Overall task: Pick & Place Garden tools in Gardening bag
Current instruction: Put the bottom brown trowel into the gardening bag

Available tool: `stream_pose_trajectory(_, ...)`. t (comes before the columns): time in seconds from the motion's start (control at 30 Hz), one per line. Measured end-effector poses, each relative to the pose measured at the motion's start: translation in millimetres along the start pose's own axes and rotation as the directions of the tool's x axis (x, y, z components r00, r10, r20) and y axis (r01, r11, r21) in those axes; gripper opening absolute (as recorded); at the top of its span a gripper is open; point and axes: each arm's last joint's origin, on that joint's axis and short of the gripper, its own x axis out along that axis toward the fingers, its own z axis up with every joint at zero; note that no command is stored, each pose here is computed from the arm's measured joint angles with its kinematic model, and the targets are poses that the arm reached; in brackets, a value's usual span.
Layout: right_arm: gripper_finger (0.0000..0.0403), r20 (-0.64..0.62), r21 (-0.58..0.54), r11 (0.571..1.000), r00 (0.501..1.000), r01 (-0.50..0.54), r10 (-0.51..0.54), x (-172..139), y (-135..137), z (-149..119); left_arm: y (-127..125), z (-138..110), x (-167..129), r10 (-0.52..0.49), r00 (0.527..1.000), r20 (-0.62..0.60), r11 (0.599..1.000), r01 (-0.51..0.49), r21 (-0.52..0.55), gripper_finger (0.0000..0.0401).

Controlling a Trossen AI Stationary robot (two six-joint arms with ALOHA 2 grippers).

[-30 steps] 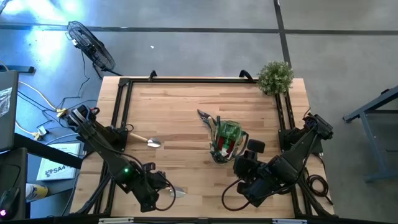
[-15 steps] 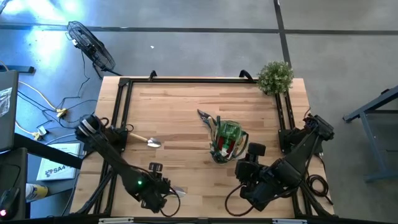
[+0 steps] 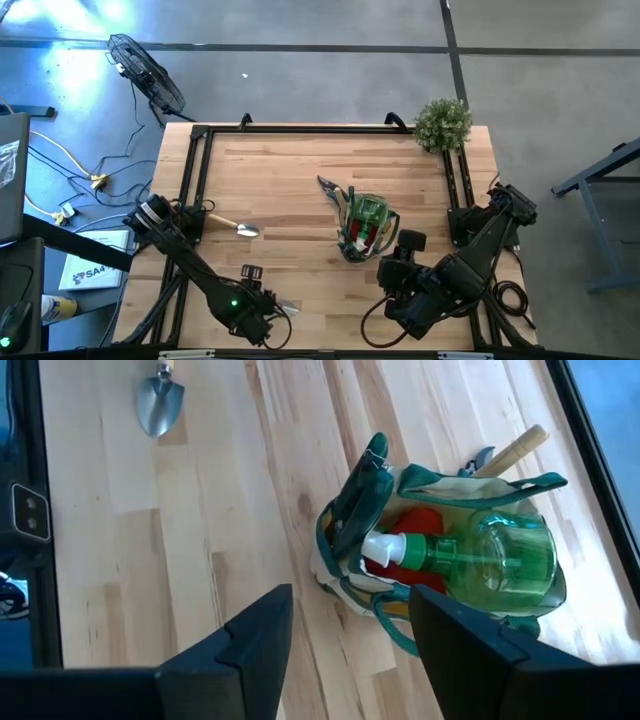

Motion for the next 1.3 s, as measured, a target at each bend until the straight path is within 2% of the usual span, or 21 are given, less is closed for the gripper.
stream_pose_trajectory(0.2,0.0193,0.004,0.004,1.000,1.000,-0.004,0.004,0.0,0.5,0.4,-1.2,-0.4,8.5,-0.021,0.999,0.029,0.999,0.020,0.026,0.0175)
stream_pose_trajectory(0.37,0.0193,0.004,0.004,1.000,1.000,-0.004,0.004,0.0,0.5,0.4,-2.7,-5.4,25.8,-0.085,0.996,0.037,0.996,0.083,0.044,0.0175)
stream_pose_trajectory(0.7,0.0193,0.003,0.004,1.000,1.000,-0.005,0.005,0.0,0.5,0.4,-0.5,-9.1,33.7,-0.071,0.995,0.069,0.997,0.069,0.028,0.0172)
stream_pose_trajectory(0.83,0.0193,0.004,0.004,1.000,1.000,-0.004,0.004,0.0,0.5,0.4,-0.2,-10.0,34.4,-0.065,0.996,0.060,0.998,0.066,-0.022,0.0133)
stream_pose_trajectory(0.97,0.0193,0.003,0.004,1.000,1.000,-0.005,0.005,-0.1,0.5,0.3,0.5,-11.3,35.0,-0.054,0.997,0.047,0.998,0.056,-0.042,0.0052)
stream_pose_trajectory(1.17,0.0193,0.003,0.004,1.000,1.000,-0.005,0.005,0.0,0.5,0.4,3.2,-12.7,30.1,-0.012,1.000,-0.007,0.998,0.012,-0.061,0.0053)
stream_pose_trajectory(1.23,0.0193,0.003,0.004,1.000,1.000,-0.005,0.005,-0.1,0.6,0.3,8.0,-16.7,22.6,0.056,0.994,-0.095,0.997,-0.060,-0.044,0.0053)
stream_pose_trajectory(1.3,0.0193,0.003,0.004,1.000,1.000,-0.005,0.005,-0.1,0.5,0.3,8.9,-14.3,5.9,0.066,0.986,-0.154,0.996,-0.074,-0.049,0.0052)
